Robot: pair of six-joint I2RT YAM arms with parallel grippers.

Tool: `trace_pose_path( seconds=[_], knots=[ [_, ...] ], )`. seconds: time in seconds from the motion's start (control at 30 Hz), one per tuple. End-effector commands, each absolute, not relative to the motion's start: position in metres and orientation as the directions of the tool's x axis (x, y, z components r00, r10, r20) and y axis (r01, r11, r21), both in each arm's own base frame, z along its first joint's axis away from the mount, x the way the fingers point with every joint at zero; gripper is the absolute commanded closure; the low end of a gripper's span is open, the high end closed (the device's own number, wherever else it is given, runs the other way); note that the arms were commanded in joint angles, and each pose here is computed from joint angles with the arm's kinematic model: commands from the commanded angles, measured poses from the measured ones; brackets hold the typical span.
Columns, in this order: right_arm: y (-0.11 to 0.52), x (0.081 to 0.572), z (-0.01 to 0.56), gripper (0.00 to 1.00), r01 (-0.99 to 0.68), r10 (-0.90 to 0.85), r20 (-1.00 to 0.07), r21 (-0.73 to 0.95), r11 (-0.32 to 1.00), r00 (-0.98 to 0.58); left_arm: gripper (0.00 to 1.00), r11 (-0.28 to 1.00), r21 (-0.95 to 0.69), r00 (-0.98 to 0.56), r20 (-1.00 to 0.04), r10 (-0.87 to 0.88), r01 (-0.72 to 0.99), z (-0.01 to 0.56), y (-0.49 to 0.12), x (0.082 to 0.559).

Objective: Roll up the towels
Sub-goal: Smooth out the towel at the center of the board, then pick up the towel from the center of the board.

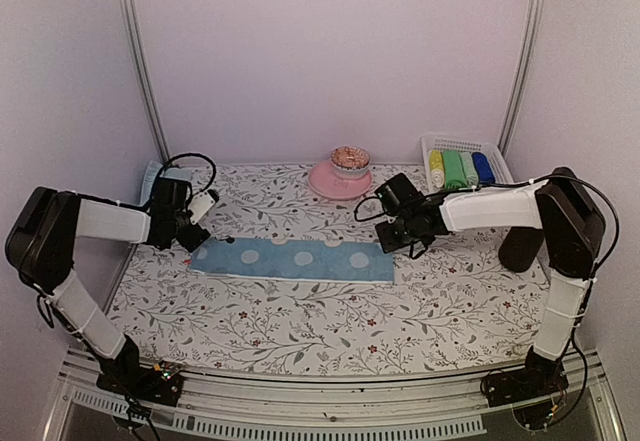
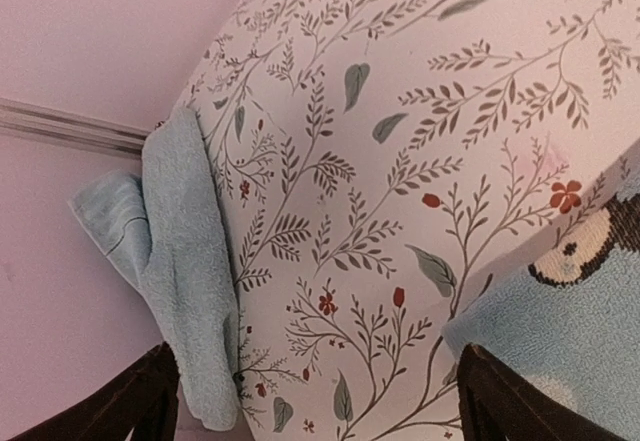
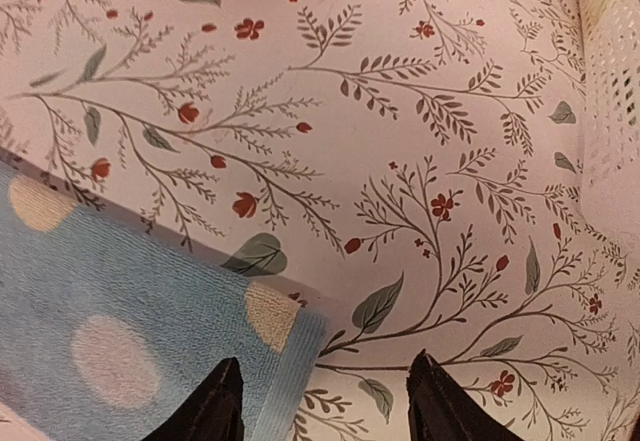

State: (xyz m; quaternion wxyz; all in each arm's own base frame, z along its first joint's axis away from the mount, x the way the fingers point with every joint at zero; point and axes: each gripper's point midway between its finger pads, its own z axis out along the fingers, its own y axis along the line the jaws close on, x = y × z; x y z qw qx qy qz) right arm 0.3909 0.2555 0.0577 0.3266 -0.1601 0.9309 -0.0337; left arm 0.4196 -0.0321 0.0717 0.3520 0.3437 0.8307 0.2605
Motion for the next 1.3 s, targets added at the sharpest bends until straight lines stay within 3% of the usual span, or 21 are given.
trace_pose_path(
  seconds=[0.0,0.2,0.37,0.8,1.27],
  knots=[
    [0.255,0.376,0.091,0.42,-0.24,-0.178,-0.641,0.01,0.971,-0.747,0.03,0.66,0.643,-0.435,-0.503,0.747,0.389,0.114,-0.054,0.419],
    [0.27,0.348,0.079,0.43,-0.234,-0.034,-0.61,0.252,0.939,-0.792,0.03,0.576,0.624,-0.282,-0.511,0.812,0.528,0.112,-0.101,0.384],
    [0.271,0.336,0.058,0.47,-0.186,0.042,-0.566,0.339,0.922,-0.824,0.03,0.553,0.599,-0.234,-0.528,0.816,0.579,0.104,-0.113,0.36],
    [0.275,0.331,0.024,0.57,-0.114,0.102,-0.491,0.391,0.913,-0.865,0.03,0.631,0.593,-0.243,-0.604,0.759,0.499,0.123,-0.1,0.34],
    [0.272,0.328,0.0,0.57,-0.081,0.085,-0.479,0.317,0.945,-0.874,0.03,0.648,0.594,-0.23,-0.627,0.744,0.477,0.131,-0.098,0.334]
  ],
)
